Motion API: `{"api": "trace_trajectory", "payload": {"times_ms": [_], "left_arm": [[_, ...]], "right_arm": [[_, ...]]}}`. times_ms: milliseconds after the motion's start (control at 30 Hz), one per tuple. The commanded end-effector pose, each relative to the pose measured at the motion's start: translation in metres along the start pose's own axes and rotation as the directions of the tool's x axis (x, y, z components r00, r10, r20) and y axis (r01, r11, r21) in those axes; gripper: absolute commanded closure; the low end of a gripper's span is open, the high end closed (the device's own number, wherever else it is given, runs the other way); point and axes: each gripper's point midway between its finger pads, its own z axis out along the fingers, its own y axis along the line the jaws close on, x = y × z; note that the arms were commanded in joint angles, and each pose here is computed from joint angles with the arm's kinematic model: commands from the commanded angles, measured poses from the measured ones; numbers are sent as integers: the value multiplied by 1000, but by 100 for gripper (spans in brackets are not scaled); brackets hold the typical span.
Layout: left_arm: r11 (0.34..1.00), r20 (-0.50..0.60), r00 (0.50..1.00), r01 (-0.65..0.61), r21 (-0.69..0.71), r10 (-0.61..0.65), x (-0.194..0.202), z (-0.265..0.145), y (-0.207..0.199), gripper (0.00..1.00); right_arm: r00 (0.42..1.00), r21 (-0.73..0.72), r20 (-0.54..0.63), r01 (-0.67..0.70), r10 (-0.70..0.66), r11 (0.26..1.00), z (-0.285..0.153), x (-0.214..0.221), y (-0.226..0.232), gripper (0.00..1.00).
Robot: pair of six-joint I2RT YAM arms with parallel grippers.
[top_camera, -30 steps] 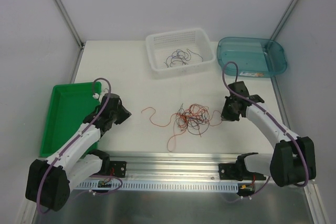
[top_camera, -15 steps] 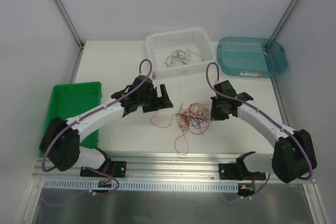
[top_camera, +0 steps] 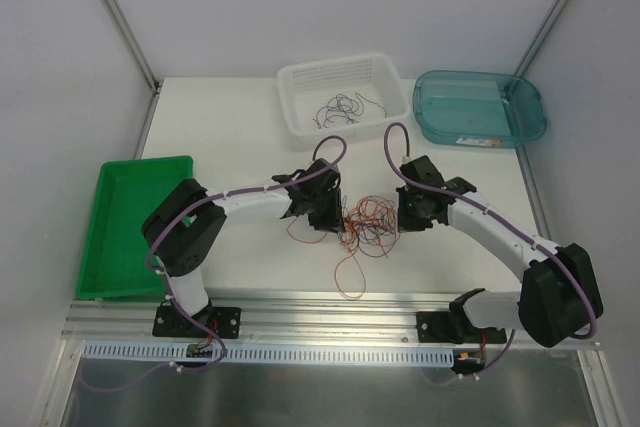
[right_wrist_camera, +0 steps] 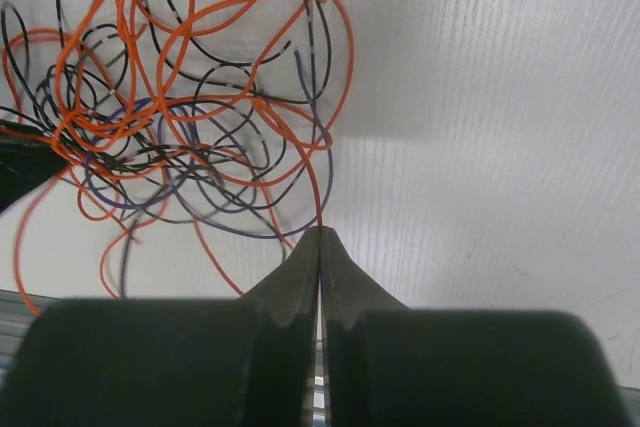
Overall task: Untangle the cables
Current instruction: Untie the cable.
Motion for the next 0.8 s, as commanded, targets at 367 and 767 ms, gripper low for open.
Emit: {"api": "trace_trajectory", "payload": {"times_ms": [367, 767], "left_arm": [[937, 370, 903, 301, -175, -221, -35, -87, 139, 100], [869, 660, 702, 471, -151, -266, -48, -202, 209, 100]], "right_arm": [[975, 107, 96, -211, 201, 972, -7, -9, -58, 99], [818, -70, 375, -444, 436, 893, -104, -67, -97, 99]]}}
